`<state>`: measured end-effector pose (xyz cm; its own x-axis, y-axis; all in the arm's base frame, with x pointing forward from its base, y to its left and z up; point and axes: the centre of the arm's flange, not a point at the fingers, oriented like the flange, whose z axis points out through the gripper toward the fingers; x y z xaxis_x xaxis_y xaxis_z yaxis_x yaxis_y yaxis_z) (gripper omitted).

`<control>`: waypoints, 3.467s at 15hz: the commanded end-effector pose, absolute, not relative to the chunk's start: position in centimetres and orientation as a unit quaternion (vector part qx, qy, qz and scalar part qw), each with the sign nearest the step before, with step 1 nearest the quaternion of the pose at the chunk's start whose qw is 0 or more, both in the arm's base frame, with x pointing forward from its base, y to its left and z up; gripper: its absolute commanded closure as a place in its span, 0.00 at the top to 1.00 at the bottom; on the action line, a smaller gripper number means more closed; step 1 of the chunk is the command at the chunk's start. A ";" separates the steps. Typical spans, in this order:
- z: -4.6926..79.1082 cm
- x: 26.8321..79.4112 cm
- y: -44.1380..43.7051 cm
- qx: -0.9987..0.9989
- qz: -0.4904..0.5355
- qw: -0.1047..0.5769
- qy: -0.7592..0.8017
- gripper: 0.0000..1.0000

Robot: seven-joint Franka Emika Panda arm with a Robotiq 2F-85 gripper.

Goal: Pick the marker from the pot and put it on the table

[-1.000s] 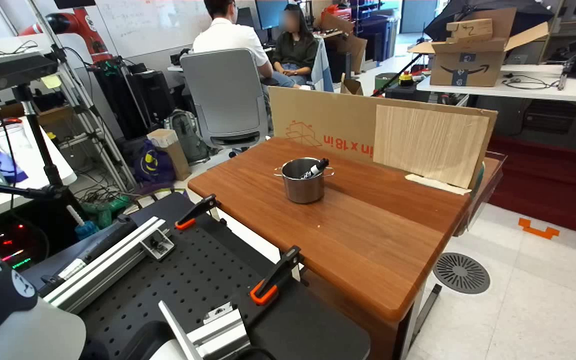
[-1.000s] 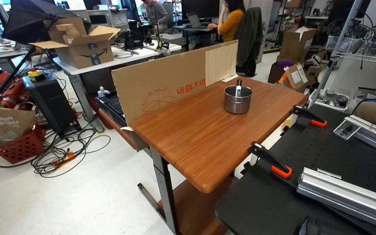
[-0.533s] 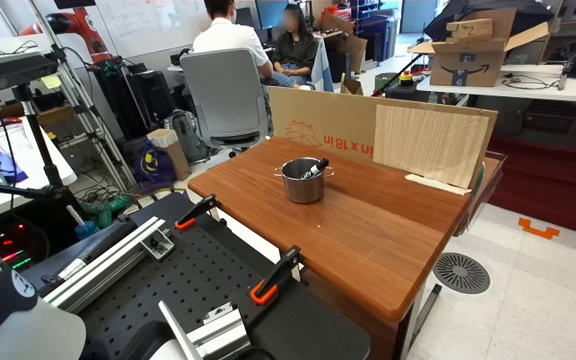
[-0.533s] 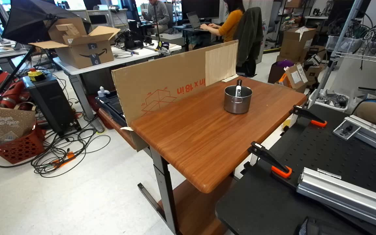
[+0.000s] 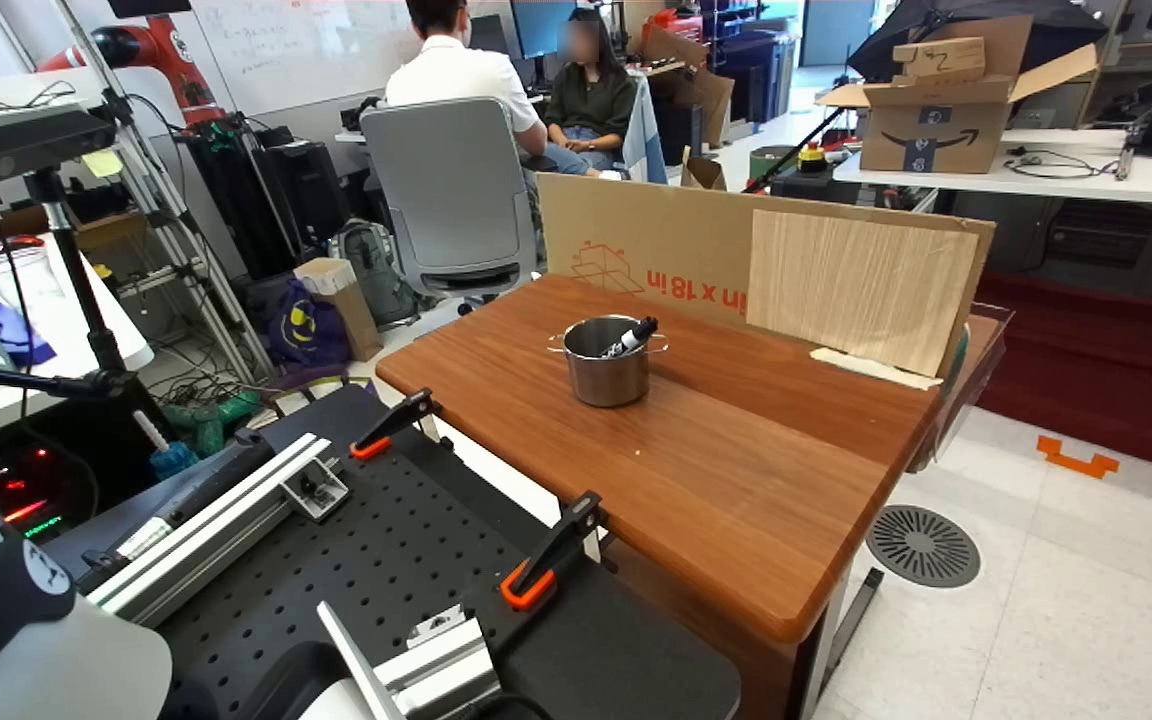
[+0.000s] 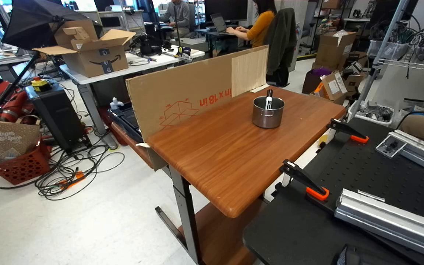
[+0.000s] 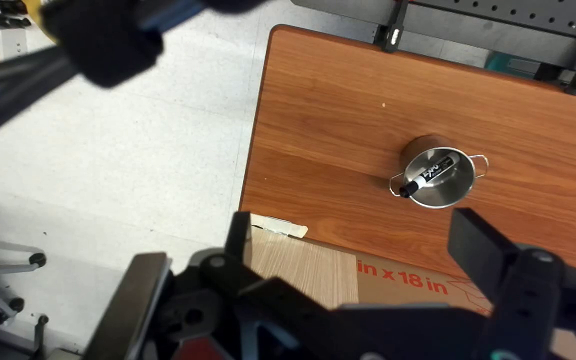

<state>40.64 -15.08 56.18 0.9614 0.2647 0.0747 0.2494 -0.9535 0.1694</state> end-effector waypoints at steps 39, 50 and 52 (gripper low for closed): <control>41.5 46.2 -9.8 0.977 0.013 -0.150 -0.151 1.00; 32.9 52.1 -6.2 0.930 0.035 -0.139 -0.337 1.00; 31.6 52.5 -5.7 0.924 0.037 -0.127 -0.359 1.00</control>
<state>51.38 -6.36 32.91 0.7864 -0.6161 -0.0452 -0.6010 -0.7461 -0.2866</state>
